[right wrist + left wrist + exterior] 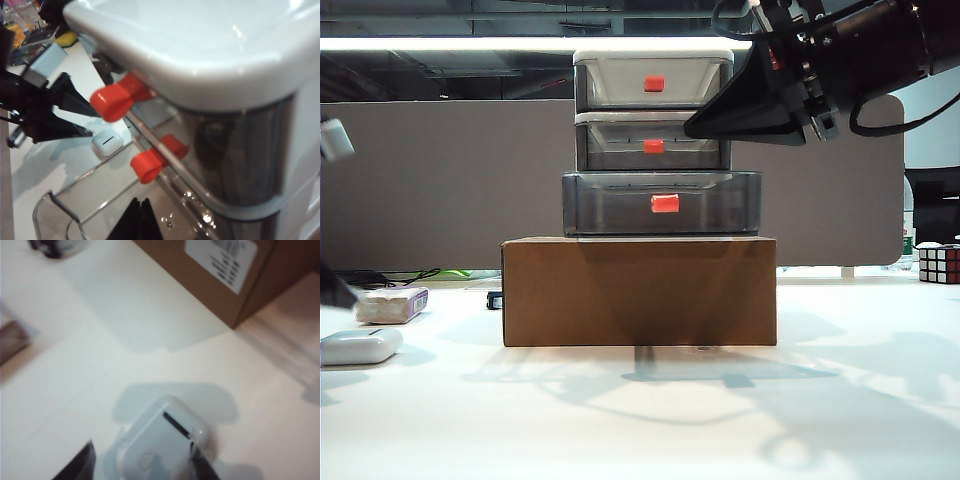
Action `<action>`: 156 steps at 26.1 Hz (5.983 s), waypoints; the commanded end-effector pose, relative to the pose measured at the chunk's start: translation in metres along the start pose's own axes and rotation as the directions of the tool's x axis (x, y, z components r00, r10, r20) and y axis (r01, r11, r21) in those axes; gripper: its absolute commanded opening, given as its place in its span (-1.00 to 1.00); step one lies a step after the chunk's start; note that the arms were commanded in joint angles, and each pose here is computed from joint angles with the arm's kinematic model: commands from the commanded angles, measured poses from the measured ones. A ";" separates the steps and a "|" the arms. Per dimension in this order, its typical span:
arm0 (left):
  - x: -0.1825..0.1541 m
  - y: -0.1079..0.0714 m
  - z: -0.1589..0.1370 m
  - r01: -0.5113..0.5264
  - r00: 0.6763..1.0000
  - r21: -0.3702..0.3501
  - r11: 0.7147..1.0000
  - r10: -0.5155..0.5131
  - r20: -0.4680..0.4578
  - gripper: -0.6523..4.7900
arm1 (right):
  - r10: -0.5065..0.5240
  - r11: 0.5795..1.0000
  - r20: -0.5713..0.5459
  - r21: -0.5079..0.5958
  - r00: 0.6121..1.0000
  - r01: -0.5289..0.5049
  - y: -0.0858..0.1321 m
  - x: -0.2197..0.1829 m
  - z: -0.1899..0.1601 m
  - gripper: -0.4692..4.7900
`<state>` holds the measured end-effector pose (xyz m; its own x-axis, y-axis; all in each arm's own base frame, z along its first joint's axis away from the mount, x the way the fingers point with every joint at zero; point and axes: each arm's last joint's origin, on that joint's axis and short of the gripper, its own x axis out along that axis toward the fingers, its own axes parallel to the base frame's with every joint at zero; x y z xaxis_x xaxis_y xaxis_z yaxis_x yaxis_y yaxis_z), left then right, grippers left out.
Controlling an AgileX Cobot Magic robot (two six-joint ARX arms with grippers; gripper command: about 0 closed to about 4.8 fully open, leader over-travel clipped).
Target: Open the third layer of the drawer on the table, pick up the earphone case on the table and put it in, and finally close the drawer.
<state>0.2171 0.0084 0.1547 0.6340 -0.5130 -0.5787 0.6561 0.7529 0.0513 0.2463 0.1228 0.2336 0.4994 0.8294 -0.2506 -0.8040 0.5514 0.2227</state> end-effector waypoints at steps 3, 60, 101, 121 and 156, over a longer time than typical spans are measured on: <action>0.012 0.004 -0.006 0.072 0.997 0.105 0.992 -0.074 0.011 0.14 | 0.002 1.000 -0.016 0.005 1.000 -0.002 0.001 -0.001 0.000 -0.83; 0.050 0.004 -0.005 0.159 0.985 0.083 0.984 -0.164 0.055 -0.71 | 0.025 1.000 -0.055 0.012 0.998 -0.025 0.001 -0.001 -0.004 -0.83; 0.009 -0.138 0.158 0.428 0.843 0.250 0.868 -0.484 0.234 -0.77 | -0.023 0.996 0.060 -0.088 0.998 0.028 0.026 -0.037 0.025 -0.83; 0.034 -0.142 0.126 0.492 0.871 0.045 0.869 -0.491 -0.035 -0.78 | -0.035 0.990 0.129 -0.132 0.991 0.052 0.026 -0.037 0.033 -0.83; 0.077 -0.158 0.144 0.027 0.982 0.101 0.995 -0.045 0.184 -0.78 | -0.063 0.980 0.212 -0.174 0.975 0.101 0.013 -0.017 0.069 -0.83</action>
<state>0.2180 -0.2086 0.2140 0.6147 -0.6367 -0.4656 0.7487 0.6568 0.0902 0.2499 0.1220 0.3018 0.6044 0.7933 -0.0728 -0.7930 0.6079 0.0403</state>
